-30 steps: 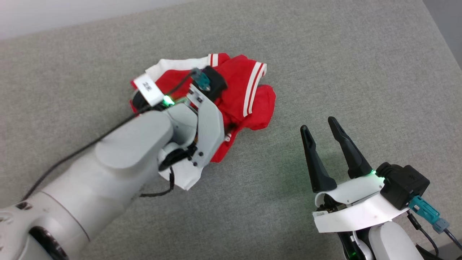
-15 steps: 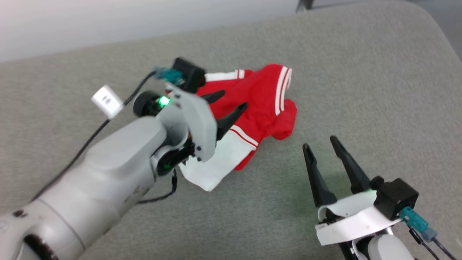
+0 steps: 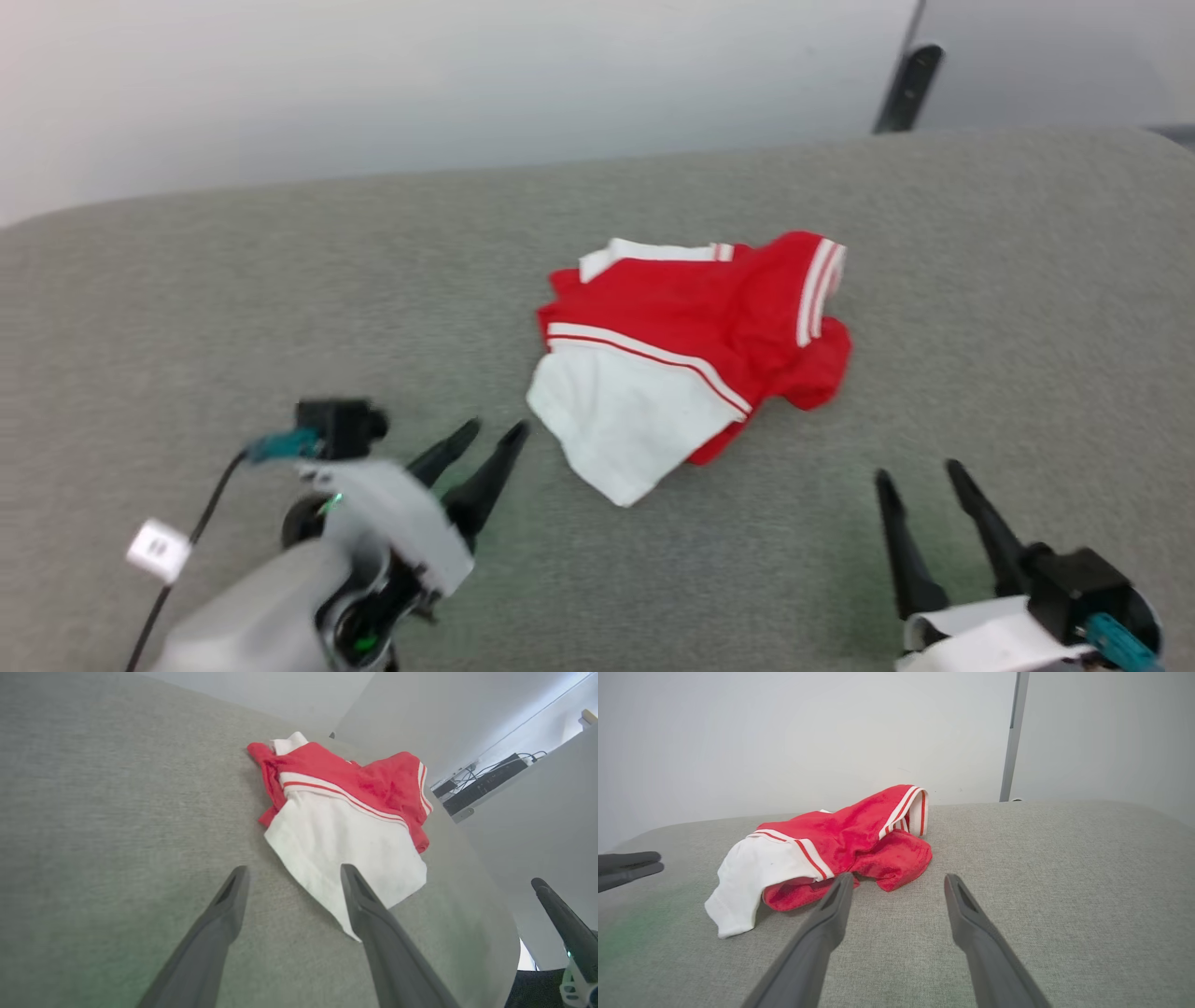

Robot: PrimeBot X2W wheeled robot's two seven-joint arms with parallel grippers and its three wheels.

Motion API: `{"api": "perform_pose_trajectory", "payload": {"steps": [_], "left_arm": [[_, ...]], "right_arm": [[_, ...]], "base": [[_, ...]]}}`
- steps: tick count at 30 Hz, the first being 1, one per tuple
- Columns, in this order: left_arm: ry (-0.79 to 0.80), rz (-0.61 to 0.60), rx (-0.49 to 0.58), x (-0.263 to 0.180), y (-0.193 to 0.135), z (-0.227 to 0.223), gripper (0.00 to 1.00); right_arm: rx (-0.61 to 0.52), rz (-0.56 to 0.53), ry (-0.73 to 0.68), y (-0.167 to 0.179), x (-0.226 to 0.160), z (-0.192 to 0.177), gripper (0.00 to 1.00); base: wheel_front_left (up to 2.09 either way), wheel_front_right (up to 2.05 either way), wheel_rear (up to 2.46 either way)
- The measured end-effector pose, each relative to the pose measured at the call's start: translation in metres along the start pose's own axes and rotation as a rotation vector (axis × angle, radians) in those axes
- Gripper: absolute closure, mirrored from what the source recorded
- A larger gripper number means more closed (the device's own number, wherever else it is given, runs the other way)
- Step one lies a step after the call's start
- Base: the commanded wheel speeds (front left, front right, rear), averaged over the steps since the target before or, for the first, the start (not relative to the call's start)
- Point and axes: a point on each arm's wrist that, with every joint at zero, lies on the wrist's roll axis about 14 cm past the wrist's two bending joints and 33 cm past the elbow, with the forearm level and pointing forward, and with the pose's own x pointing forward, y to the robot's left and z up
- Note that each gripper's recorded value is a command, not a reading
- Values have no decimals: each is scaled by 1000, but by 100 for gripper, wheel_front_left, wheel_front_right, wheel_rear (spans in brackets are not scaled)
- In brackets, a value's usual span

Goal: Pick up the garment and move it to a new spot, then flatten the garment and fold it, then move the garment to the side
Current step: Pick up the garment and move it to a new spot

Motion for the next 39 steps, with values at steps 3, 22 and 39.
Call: {"api": "perform_pose_trajectory", "payload": {"steps": [3,22,39], "left_arm": [[-37,81,-48,-25,21,-2,0],[-368,432,130,-154,58,11,0],[-486,445,338,-176,31,22,0]], "right_arm": [[-10,-3,1,-3,-2,2,0],[-63,-68,-43,-29,-30,33,0],[-29,-108,-116,-35,-34,56,0]], "base": [[0,0,0],[0,0,0],[0,0,0]]}}
